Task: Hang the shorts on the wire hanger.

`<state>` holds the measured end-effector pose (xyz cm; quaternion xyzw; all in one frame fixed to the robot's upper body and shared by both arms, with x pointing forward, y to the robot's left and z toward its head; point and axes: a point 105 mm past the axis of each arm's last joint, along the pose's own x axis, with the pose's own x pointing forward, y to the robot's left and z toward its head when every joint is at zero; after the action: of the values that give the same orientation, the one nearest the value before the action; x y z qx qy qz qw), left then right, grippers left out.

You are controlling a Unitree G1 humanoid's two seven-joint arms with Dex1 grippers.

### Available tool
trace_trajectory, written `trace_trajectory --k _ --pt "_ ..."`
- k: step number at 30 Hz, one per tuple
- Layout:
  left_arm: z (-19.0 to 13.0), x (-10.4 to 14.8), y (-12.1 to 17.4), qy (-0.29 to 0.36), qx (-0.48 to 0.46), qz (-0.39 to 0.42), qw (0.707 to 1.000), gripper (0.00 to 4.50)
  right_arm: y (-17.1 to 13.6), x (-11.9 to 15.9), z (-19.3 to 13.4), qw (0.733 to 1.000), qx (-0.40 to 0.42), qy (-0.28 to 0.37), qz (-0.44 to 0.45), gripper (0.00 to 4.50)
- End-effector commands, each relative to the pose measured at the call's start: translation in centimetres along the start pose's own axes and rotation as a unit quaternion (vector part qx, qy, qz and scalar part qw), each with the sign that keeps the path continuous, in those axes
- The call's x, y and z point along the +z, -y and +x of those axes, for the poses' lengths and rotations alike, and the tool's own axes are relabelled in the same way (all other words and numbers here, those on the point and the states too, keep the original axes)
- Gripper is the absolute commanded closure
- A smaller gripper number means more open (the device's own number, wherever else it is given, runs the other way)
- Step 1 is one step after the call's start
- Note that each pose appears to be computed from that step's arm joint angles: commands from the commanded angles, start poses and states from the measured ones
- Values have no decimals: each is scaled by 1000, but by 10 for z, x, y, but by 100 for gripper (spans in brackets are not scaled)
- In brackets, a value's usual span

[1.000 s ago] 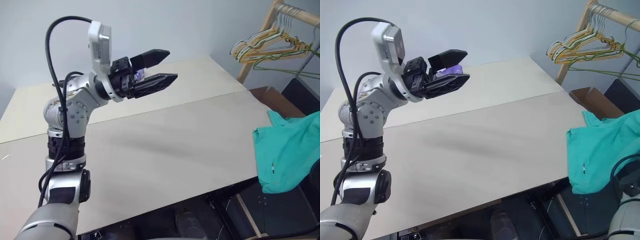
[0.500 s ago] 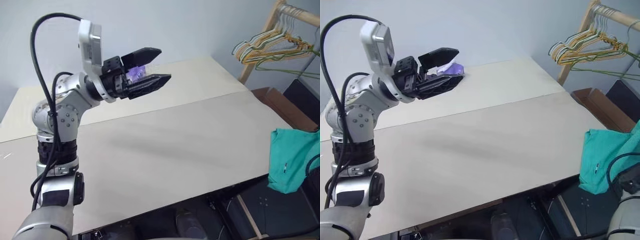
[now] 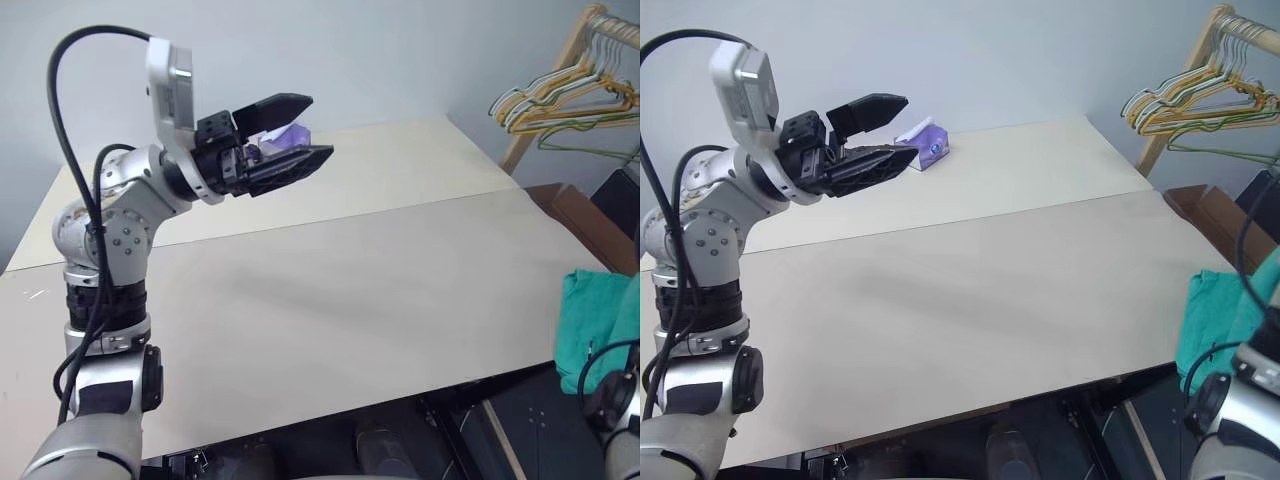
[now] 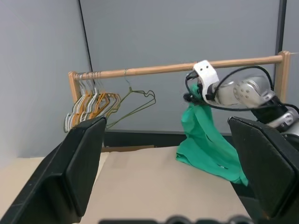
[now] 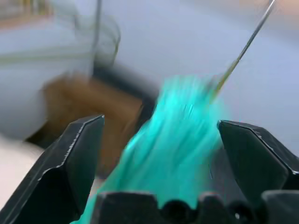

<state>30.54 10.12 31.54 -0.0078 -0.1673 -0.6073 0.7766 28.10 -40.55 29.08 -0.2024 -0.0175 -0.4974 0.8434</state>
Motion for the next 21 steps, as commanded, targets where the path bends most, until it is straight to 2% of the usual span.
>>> trace_trajectory --k 1,5,9,11,12,14,15,18,21 --pt "-5 0 -2 -9 19 33 999 0 -8 52 -30 982 3 187 -15 2" --pt "-17 -12 -7 -36 66 78 994 0 -38 75 -56 950 100 294 17 2" --pt "-36 -31 -12 -129 121 113 978 0 -91 85 -81 889 335 298 97 2" --pt "-45 -37 -10 -161 134 119 970 0 -113 87 -97 843 438 294 105 2" --pt "-49 -38 -9 -171 144 120 967 0 -125 86 -104 815 501 266 120 2" --pt "-55 -38 -7 -172 155 120 965 0 -139 87 -122 752 594 262 113 2" --pt "-57 -35 -4 -166 156 118 967 0 -145 85 -132 713 646 245 119 2" --pt "-64 -33 5 -166 146 107 969 0 -156 80 -155 618 746 224 107 2" --pt "-71 -37 13 -185 136 106 967 0 -162 76 -173 549 803 219 78 2"
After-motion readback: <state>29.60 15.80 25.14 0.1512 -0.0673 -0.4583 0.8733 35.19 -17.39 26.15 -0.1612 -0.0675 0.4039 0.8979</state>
